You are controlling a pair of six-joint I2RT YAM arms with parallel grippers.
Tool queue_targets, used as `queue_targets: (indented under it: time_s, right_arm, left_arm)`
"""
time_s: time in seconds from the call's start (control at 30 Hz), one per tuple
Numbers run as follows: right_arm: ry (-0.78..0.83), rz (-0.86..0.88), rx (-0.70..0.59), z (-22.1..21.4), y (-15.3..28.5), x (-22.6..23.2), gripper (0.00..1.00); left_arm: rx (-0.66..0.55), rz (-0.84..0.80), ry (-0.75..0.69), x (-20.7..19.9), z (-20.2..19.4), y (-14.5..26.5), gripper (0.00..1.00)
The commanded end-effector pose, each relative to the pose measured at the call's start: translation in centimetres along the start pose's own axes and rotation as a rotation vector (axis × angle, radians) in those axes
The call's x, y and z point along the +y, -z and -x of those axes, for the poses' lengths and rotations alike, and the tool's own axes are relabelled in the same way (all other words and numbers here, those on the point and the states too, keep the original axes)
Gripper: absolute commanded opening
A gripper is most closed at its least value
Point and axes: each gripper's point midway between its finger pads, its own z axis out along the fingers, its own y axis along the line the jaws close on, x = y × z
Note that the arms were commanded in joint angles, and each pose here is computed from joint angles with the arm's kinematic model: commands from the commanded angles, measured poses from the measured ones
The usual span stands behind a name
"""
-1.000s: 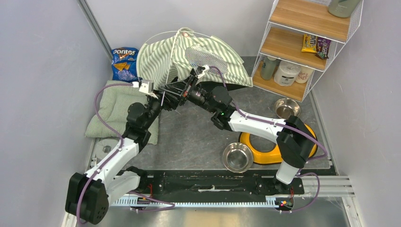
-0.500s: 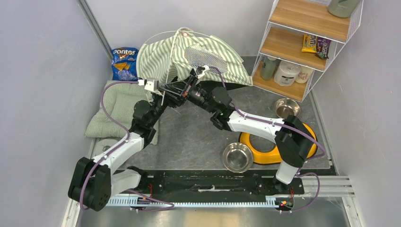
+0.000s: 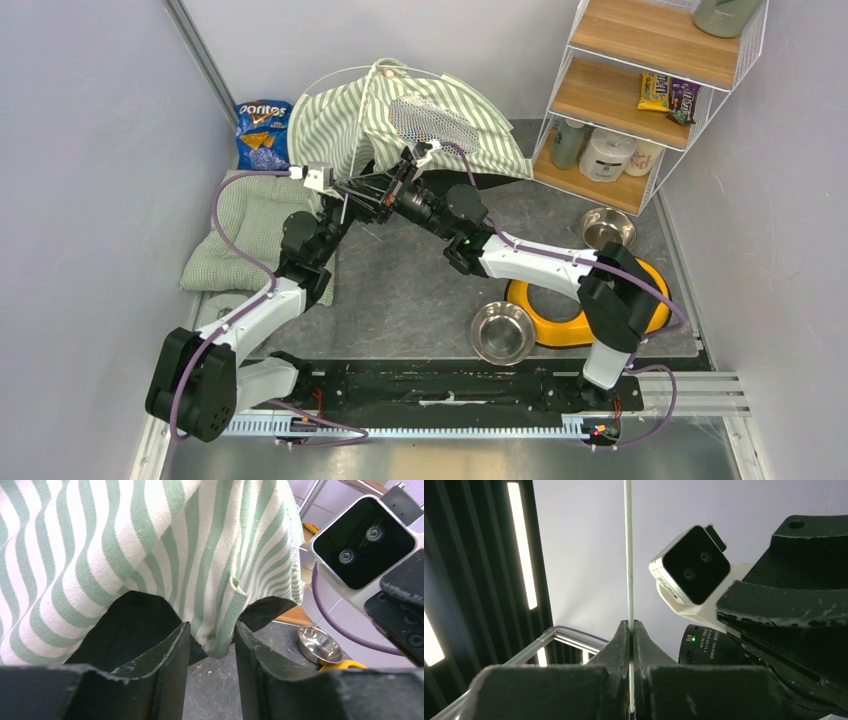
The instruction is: Set up the pet tent
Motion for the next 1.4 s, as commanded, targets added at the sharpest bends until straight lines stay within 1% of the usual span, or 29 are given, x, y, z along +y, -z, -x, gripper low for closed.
queue_targets:
  time_s: [0.0,0.07,0.13,0.17,0.2,0.23,0.37,0.5,0.63,0.7,0.83,1.0,1.2,1.37]
  right_arm:
    - [0.005,0.032,-0.066,1.7,-0.3,0.5,0.0]
    - [0.006,0.031,-0.068,1.8,-0.4,0.5,0.0]
    - [0.008,0.032,-0.07,1.8,-0.4,0.6,0.0]
    - [0.01,0.033,-0.071,1.8,-0.4,0.6,0.0]
    - [0.013,0.034,-0.072,1.8,-0.4,0.6,0.0]
    - [0.018,0.036,-0.072,1.8,-0.4,0.6,0.0]
    - [0.068,0.044,-0.074,1.8,-0.3,1.2,0.0]
    - [0.187,0.012,-0.071,1.7,0.2,1.5,0.0]
    - [0.311,-0.054,-0.081,1.8,1.1,1.1,0.0]
    - [0.334,-0.087,-0.081,1.8,1.6,0.6,0.0]
    - [0.326,-0.144,-0.103,1.9,2.3,-0.5,0.0]
    - [0.34,-0.17,-0.159,2.8,2.6,-0.4,0.0]
    - [0.47,-0.165,-0.234,4.4,1.8,1.0,0.0]
    - [0.556,-0.172,-0.26,5.4,0.8,0.7,0.0]
  left_arm:
    - [-0.068,-0.036,-0.048,-0.9,2.3,-1.0,0.37]
    - [-0.054,-0.04,-0.05,-0.9,2.0,-1.0,0.23]
    - [-0.04,-0.044,-0.055,-1.0,1.8,-0.9,0.14]
    - [-0.036,-0.044,-0.058,-1.0,1.7,-0.9,0.08]
    - [-0.032,-0.043,-0.062,-1.0,1.7,-0.8,0.03]
    - [-0.027,-0.04,-0.065,-1.0,1.7,-0.7,0.02]
    - [0.011,-0.058,-0.089,-1.6,1.8,0.1,0.02]
    - [0.081,-0.067,-0.107,-2.5,2.3,1.5,0.02]
    - [0.127,-0.034,-0.125,-2.8,3.5,3.0,0.02]
    - [0.134,-0.017,-0.141,-2.8,4.2,3.7,0.02]
    - [0.137,-0.003,-0.178,-3.0,5.2,5.0,0.02]
    - [0.159,-0.009,-0.207,-3.2,4.9,6.9,0.02]
    - [0.167,-0.034,-0.2,-4.0,4.9,9.0,0.02]
    - [0.215,-0.041,-0.201,-4.3,4.3,10.5,0.02]
